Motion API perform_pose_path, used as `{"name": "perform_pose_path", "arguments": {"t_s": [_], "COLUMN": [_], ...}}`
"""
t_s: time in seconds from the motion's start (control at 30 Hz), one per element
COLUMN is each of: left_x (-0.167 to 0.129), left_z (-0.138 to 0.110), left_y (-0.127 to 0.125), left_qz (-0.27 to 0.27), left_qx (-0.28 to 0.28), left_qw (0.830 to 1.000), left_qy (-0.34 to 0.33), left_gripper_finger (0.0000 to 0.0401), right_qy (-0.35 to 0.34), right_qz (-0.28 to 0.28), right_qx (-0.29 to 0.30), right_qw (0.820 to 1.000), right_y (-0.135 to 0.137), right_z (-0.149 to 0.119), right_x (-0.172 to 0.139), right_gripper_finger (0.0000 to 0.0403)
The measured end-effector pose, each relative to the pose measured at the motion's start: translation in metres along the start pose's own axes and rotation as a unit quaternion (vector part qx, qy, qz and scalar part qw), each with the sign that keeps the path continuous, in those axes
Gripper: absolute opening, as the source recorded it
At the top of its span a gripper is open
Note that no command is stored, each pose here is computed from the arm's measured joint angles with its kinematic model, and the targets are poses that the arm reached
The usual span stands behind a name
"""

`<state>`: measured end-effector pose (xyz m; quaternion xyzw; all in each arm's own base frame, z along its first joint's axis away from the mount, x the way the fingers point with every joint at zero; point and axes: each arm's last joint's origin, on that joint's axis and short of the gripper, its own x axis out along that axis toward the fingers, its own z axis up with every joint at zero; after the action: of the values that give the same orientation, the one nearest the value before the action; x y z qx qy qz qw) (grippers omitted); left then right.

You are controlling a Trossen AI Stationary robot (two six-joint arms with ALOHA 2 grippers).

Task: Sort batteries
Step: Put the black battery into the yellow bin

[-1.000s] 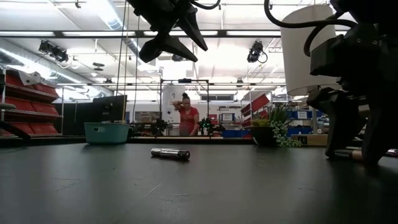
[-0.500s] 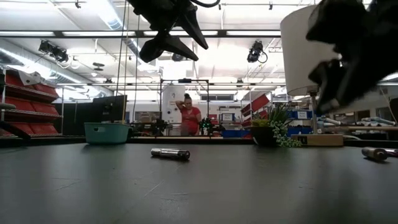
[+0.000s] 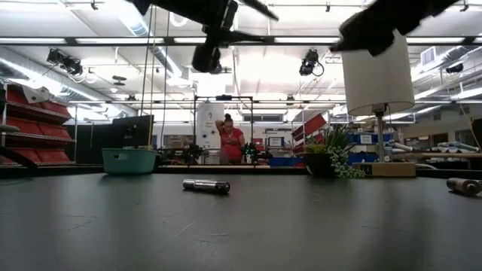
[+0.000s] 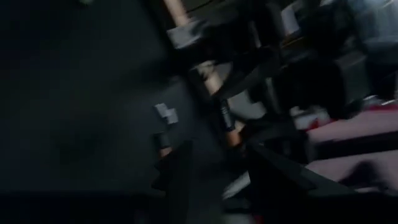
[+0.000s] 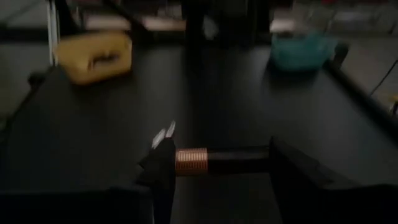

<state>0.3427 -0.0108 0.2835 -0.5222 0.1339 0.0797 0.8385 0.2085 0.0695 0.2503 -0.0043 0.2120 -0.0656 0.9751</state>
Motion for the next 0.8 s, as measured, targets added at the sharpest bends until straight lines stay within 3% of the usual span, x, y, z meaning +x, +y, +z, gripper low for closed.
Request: {"name": "perform_pose_path", "arguments": {"t_s": [0.17,0.43,0.67,0.8], "left_x": [0.0,0.006,0.028,0.042], "left_z": [0.0,-0.002,-0.005,-0.006], "left_y": [0.001,0.005,0.01,0.01], "left_qz": [-0.072,-0.073,-0.129,-0.127], "left_qx": [-0.049,-0.074,-0.1,-0.1], "left_qw": [0.996,0.994,0.985,0.986], "left_qy": [-0.032,-0.033,-0.051,-0.047], "left_gripper_finger": [0.0162,0.0164,0.0166,0.0166], "right_qy": [-0.064,-0.107,-0.096,-0.101], "right_qz": [-0.007,-0.032,-0.015,-0.014], "right_qx": [-0.006,0.001,-0.001,0.001], "right_qw": [0.998,0.994,0.995,0.995], "right_y": [-0.004,-0.017,-0.022,-0.022], "right_z": [0.015,0.026,0.025,0.025], "right_x": [0.002,0.006,0.015,0.017], "right_gripper_finger": [0.0198,0.0198,0.0198,0.0198]}}
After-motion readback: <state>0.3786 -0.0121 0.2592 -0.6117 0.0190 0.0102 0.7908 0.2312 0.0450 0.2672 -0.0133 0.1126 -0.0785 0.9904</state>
